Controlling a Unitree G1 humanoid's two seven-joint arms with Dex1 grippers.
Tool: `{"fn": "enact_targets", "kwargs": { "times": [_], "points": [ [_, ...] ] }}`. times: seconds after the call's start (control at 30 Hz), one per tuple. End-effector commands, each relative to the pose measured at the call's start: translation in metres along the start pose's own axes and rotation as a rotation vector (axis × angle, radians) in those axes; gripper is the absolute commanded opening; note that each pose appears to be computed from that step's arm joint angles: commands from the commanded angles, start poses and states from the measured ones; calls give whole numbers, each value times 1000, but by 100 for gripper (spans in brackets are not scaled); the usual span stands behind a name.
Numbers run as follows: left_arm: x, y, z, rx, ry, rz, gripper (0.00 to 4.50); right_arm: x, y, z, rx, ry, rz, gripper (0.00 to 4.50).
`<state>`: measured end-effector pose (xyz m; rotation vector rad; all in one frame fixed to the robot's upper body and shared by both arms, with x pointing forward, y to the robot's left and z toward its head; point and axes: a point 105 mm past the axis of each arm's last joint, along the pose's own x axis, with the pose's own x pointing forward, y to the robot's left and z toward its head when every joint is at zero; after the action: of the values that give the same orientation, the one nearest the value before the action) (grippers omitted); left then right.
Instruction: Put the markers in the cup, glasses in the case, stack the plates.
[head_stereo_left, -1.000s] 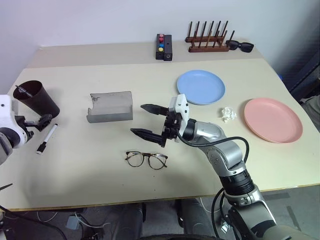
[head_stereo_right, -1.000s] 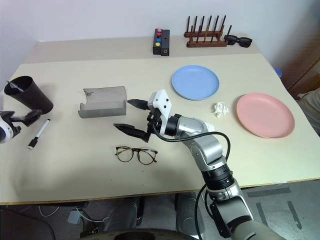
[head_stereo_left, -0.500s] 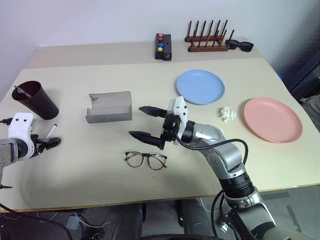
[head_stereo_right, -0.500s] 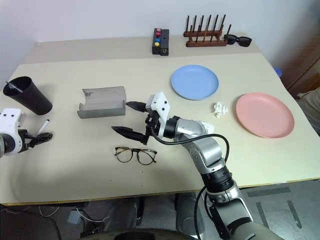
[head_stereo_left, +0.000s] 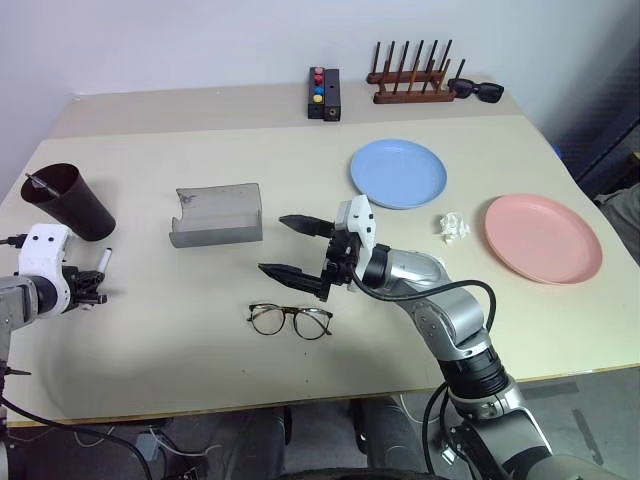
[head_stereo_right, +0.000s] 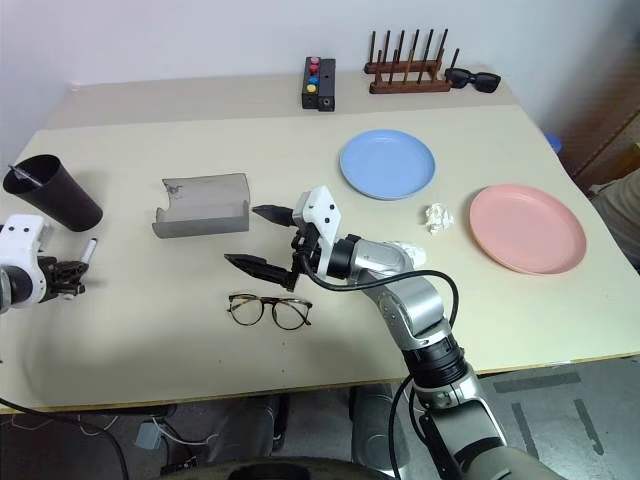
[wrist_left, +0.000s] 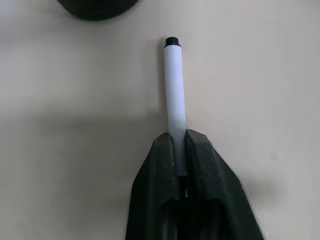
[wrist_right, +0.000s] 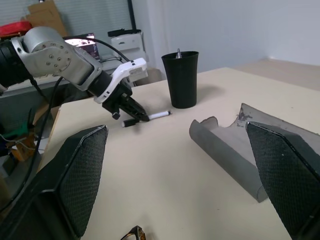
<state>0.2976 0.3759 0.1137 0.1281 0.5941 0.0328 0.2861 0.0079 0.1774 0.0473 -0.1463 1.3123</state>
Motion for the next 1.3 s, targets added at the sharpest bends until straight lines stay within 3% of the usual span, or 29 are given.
{"fn": "enact_targets", "kwargs": {
  "times": [0.03,0.17,0.23,0.3,0.47,0.67,0.93,1.3],
  "points": [
    [-19,-1,55,49,-291,30,3,4,10,14,-30,-48,44,450],
    [-39,-7,94,25,-535,32,3,5,9,13,-31,-44,46,450],
    [-63,-9,133,16,-767,79,3,6,9,13,-30,-44,53,450],
    [-77,-4,156,-5,-895,159,3,7,9,13,-30,-44,61,450],
    [-78,16,178,36,-967,446,3,10,9,13,-31,-49,76,450],
    [-69,37,177,-29,-1008,621,3,12,8,15,-38,-56,77,450],
    [-39,35,159,-73,-1000,636,3,9,4,16,-48,-57,53,450],
    [-23,37,143,-93,-957,649,3,6,2,17,-55,-60,36,450]
  ]
}}
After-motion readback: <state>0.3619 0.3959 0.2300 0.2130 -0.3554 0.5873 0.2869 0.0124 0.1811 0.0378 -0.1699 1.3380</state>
